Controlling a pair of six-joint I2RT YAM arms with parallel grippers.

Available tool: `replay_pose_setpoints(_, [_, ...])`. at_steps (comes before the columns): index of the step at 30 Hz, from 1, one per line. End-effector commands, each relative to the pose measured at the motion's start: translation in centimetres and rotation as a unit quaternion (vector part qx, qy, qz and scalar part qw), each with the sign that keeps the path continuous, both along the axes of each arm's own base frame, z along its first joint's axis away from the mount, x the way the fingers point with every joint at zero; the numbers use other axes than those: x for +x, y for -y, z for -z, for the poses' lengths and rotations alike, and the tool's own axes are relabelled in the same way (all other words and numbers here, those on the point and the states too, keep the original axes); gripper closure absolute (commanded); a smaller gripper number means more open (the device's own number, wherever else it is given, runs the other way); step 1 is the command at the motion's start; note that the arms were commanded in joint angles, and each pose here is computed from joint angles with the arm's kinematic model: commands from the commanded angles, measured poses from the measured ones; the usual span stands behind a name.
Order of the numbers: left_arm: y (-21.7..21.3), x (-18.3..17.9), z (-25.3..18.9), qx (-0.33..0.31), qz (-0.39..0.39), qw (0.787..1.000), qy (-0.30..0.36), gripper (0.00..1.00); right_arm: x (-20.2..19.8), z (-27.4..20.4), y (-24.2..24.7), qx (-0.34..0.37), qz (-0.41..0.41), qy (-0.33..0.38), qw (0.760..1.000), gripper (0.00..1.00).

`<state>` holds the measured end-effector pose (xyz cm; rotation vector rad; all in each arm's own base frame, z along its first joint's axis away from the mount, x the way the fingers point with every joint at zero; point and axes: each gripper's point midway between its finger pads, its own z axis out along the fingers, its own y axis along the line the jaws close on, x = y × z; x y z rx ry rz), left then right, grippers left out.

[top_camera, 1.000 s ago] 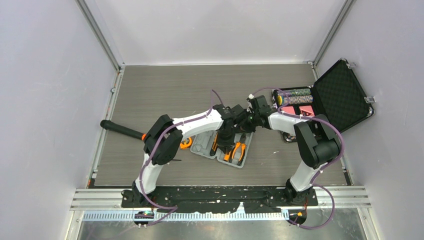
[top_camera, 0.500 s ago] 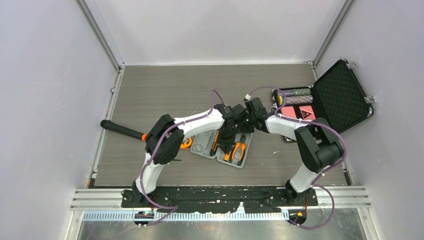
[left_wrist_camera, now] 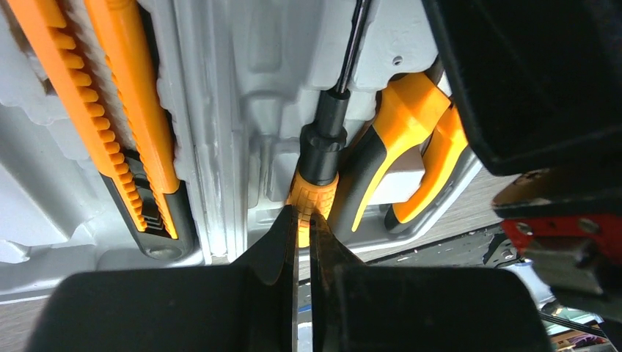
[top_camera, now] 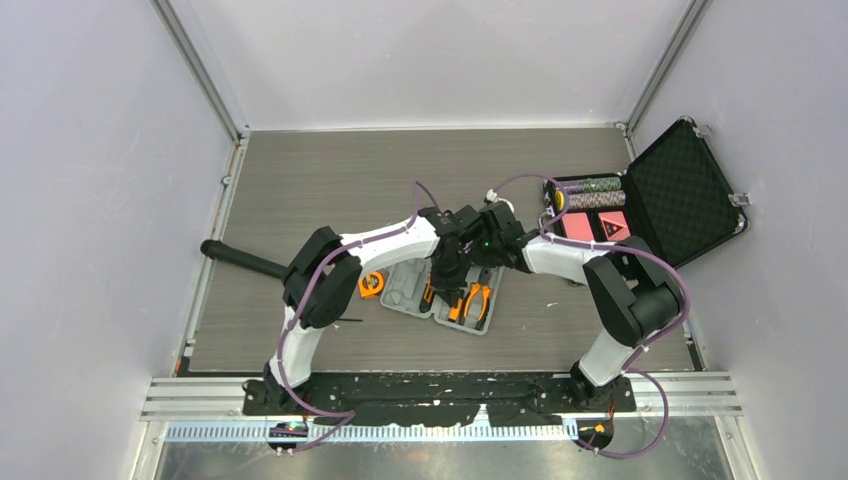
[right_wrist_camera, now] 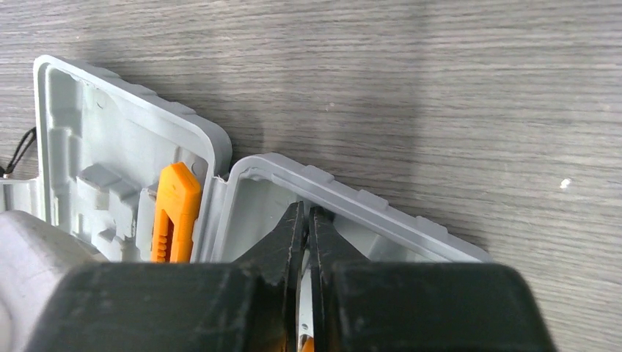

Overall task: Pack the tool kit
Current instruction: Adjust the screwdriver in the toolbox.

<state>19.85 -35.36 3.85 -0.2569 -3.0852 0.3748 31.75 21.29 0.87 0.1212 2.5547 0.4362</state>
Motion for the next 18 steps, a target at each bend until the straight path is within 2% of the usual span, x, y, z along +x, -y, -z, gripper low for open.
replay_pose_setpoints(1, [-2.3, -1.2, 3.5, 0.058, 0.005, 0.998, -0.015, 0.97, -7.7, 9.2, 6.7, -0.147, 0.007, -0.141, 0.979, 0.95])
replay_pose_setpoints(4, [-2.2, -1.2, 3.7, 0.057, 0.006, 0.998, -0.018, 0.97, -7.4, 8.5, 5.6, -0.105, -0.001, -0.133, 0.986, 0.95])
replay_pose_setpoints(6, [-2.1, -1.3, 3.9, 0.057, 0.007, 0.998, -0.023, 0.97, -6.6, 6.7, 3.4, -0.050, -0.021, -0.119, 0.991, 0.95])
replay_pose_setpoints(11, [-2.2, -1.2, 3.7, 0.059, 0.006, 0.998, -0.020, 0.97, -3.7, 1.9, 0.7, 0.028, -0.041, -0.062, 0.997, 0.92])
replay_pose_setpoints(14, [-2.2, -1.2, 3.6, 0.058, 0.006, 0.998, -0.017, 0.97, -2.5, -1.2, -0.5, 0.077, -0.052, -0.033, 0.995, 0.80])
replay_pose_setpoints(18, [-2.1, -1.0, 3.4, 0.055, 0.008, 0.998, -0.014, 0.96, -1.1, -5.3, -0.8, 0.099, -0.068, 0.015, 0.993, 0.64])
